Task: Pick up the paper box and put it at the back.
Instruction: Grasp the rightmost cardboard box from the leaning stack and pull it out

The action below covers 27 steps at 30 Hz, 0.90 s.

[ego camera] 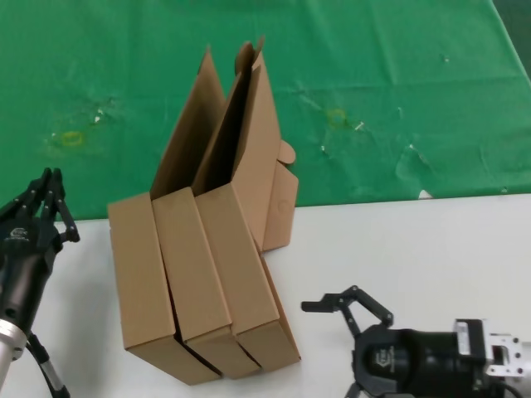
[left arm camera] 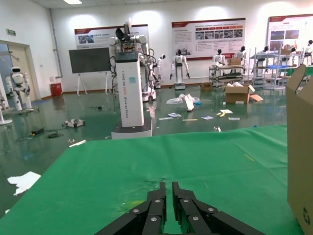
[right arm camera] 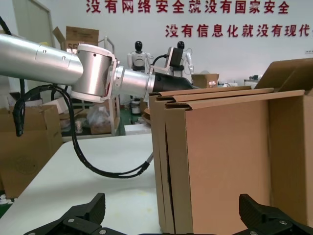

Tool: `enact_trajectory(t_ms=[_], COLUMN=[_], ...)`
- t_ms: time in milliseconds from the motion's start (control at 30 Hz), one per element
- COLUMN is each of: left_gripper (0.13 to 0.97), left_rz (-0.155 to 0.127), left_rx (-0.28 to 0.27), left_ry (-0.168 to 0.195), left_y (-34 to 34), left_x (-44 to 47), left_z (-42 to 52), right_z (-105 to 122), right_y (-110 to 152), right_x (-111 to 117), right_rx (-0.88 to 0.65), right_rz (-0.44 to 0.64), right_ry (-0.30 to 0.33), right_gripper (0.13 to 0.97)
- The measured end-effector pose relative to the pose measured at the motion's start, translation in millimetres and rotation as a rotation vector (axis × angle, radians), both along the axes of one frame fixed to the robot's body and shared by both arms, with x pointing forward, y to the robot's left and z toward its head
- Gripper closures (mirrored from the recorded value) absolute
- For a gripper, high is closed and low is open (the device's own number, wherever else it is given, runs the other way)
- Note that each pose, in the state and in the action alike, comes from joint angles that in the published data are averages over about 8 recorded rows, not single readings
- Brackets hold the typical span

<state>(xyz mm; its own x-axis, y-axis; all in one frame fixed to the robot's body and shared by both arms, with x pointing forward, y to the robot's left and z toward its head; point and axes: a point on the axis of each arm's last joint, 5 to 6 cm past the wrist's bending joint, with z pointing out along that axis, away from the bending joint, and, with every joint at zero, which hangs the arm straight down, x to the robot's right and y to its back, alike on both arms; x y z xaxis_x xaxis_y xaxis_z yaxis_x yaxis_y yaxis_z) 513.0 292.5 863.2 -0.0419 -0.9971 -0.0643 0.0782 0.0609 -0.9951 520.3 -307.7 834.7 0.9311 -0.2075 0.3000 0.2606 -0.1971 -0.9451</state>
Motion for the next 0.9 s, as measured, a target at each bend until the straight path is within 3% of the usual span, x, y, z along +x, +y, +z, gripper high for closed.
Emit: enact_trajectory(t_ms=[400, 700, 900], left_gripper=[0.952, 0.953, 0.953], left_rz=[0.0, 0.0, 0.0], left_rx=[0.0, 0.0, 0.0], left_ry=[0.0, 0.0, 0.0], left_y=[0.0, 0.0, 0.0], left_x=[0.0, 0.0, 0.0], left_z=[0.0, 0.0, 0.0], right_z=[0, 2, 5], right_y=[12, 11, 12], right_x=[13, 22, 30], right_rx=[-0.006, -0.02, -0.034], right_rz=[0.035, 0.039, 0.046], right_ry=[0.03, 0.024, 0.009], right_gripper=[0.146, 0.231, 0.349])
